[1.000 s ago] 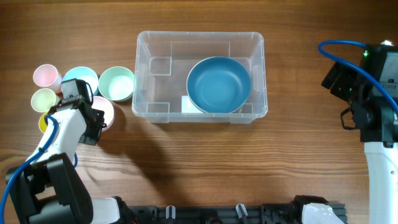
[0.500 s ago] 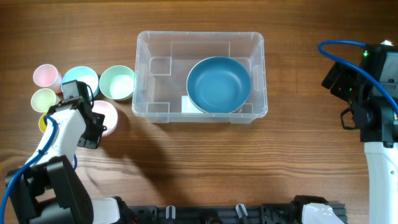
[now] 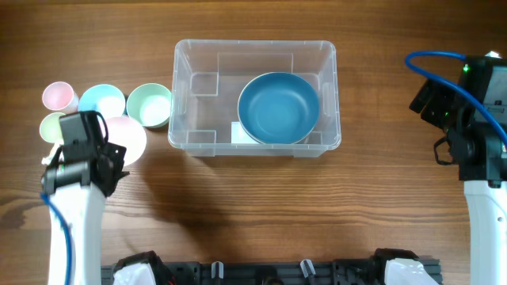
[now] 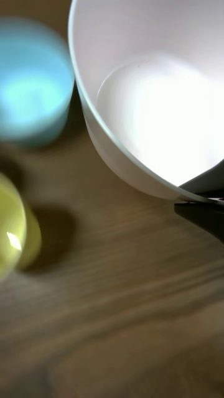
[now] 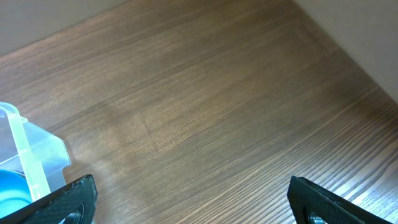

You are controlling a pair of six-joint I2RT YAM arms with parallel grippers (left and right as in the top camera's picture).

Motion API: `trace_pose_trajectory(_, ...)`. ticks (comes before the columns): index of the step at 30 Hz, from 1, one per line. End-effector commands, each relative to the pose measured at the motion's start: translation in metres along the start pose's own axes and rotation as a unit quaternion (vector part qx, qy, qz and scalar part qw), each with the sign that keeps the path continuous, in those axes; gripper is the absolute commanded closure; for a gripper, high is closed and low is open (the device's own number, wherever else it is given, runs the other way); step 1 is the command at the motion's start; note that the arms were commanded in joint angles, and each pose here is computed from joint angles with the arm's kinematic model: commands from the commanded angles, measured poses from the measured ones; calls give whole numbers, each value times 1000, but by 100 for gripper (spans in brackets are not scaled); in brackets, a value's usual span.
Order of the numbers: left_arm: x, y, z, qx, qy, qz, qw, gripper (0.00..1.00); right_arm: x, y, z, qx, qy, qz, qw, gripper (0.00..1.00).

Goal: Pack container
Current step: 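Lift the white bowl with the left gripper toward the container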

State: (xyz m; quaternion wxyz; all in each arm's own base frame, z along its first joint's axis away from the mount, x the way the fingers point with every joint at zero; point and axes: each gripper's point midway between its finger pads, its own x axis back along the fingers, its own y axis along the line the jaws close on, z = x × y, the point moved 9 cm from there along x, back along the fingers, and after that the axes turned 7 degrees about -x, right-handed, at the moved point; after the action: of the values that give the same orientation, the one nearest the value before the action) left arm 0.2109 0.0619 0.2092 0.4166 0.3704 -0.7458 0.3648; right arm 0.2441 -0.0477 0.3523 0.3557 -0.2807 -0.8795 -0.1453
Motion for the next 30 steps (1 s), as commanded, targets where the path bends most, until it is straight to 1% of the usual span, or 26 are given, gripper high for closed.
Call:
trace_pose_trajectory(1,59,-31,3,-132,-41,176,975,96,0,-1,-3,-9,-7,8,1000,1)
trace_pose_trajectory(2,68,-36,5,-149,-50,207,966,96,0,-1,-3,-9,-7,8,1000,0)
trace_pose_trajectory(3,82,-45,8,-178,-65,257,948,96,0,-1,-3,-9,-7,8,1000,0)
trace_pose_trajectory(6,110,-63,16,-217,-89,345,909,96,0,-1,-3,-9,-7,8,1000,0)
trace_pose_trajectory(9,124,-80,25,-240,-103,395,881,96,0,-1,-3,-9,-7,8,1000,0)
trace_pose_trajectory(12,119,-105,37,-270,-92,417,863,96,0,-1,-3,-9,-7,8,1000,1)
trace_pose_trajectory(16,101,-139,50,-327,-82,394,855,96,0,-1,-3,-9,-7,8,1000,0)
trace_pose_trajectory(20,96,-178,52,-380,-62,360,850,96,0,-1,-3,-9,-7,8,1000,0)
trace_pose_trajectory(26,99,-238,33,-432,-56,275,857,96,0,-1,-3,-9,-7,8,1000,0)
trace_pose_trajectory(30,83,-261,29,-448,-57,231,861,96,0,-1,-3,-9,-7,8,1000,0)
